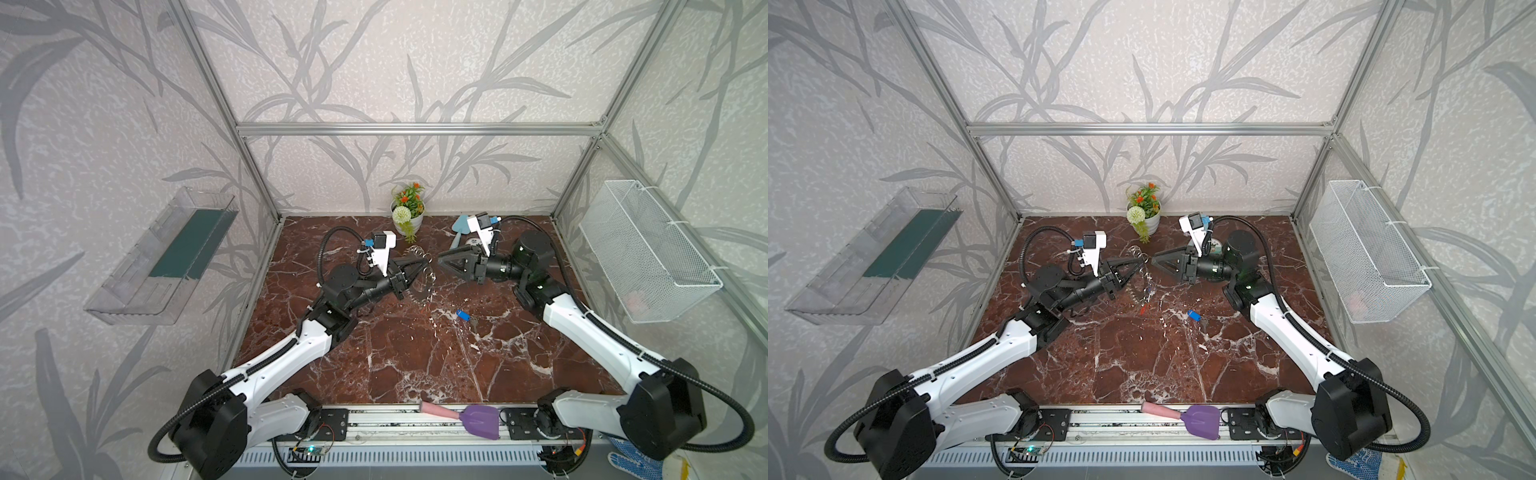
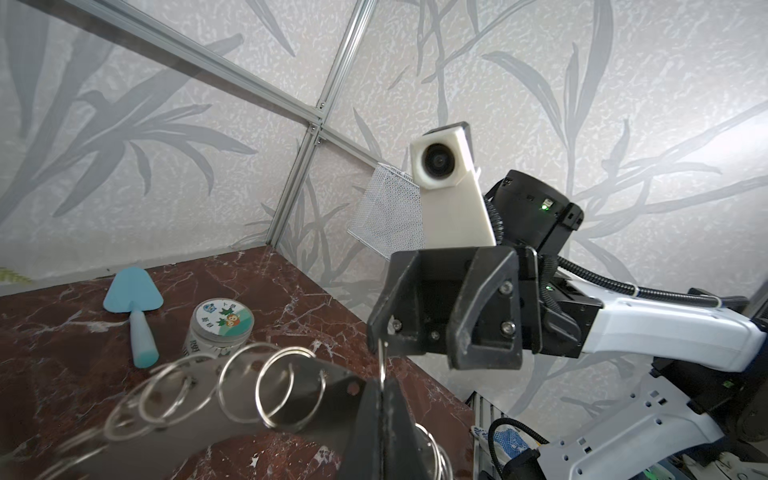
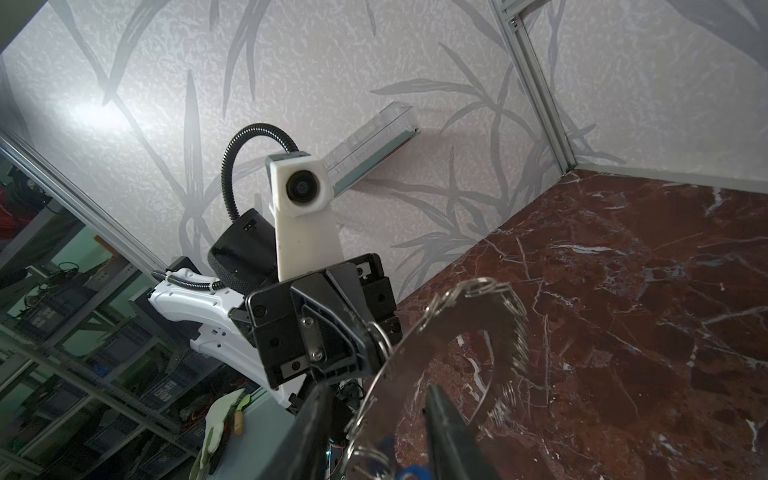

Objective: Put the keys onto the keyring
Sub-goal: 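Raise the plate upright between both grippers, bringing them toward each other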

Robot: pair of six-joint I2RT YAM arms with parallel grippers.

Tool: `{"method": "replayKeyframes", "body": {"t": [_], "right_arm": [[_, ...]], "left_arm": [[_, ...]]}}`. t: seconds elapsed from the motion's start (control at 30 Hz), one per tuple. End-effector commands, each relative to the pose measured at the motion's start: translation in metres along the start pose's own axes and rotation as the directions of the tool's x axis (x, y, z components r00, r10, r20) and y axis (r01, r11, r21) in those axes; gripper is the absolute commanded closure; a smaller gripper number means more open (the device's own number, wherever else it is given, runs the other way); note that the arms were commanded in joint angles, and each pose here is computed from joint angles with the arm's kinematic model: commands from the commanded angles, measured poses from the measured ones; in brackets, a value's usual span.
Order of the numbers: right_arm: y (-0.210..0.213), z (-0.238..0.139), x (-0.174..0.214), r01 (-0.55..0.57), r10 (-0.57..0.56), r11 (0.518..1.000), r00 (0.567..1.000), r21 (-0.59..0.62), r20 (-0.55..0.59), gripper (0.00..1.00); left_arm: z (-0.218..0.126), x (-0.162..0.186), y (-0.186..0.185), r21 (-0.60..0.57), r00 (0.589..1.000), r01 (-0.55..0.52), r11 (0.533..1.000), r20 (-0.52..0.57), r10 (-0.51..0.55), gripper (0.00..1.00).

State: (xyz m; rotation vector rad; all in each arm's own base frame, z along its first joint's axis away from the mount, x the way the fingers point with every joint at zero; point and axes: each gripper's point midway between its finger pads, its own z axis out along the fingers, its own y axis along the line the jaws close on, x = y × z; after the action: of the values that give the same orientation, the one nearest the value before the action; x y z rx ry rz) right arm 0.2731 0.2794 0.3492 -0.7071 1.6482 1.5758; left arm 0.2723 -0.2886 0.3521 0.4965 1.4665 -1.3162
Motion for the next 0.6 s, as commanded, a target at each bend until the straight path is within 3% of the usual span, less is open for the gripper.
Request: {"method": "replayKeyframes", "body": {"t": [0.0,0.23,0.43,0.57], "right_arm": [[0.015,0.001,-0.019,0.042,-0.041,0.996,0.999,-0.079,0.023,0.61],[0.015,-0.001,-0.040,0.029,-0.021,0.987,0.998,-0.157,0.057,0.69],[0.008,0.002,-0.039,-0.002,0.008,0.987,0.999,-0.160,0.039,0.80],[0.006,0.002,-0.037,-0.020,0.025,0.987,0.999,-0.156,0.033,0.81]], "left_arm": [[0.004,-0.031,-0.035,0.168,0.998,-0.043,0.985,0.049,0.035,1.00],[0.014,-0.033,-0.024,0.188,0.999,-0.035,0.982,0.034,0.029,1.00],[0.017,-0.037,-0.017,0.205,0.999,-0.013,0.979,0.038,0.006,1.00],[0.018,-0.039,-0.014,0.207,0.999,-0.010,0.978,0.044,0.001,1.00]]}}
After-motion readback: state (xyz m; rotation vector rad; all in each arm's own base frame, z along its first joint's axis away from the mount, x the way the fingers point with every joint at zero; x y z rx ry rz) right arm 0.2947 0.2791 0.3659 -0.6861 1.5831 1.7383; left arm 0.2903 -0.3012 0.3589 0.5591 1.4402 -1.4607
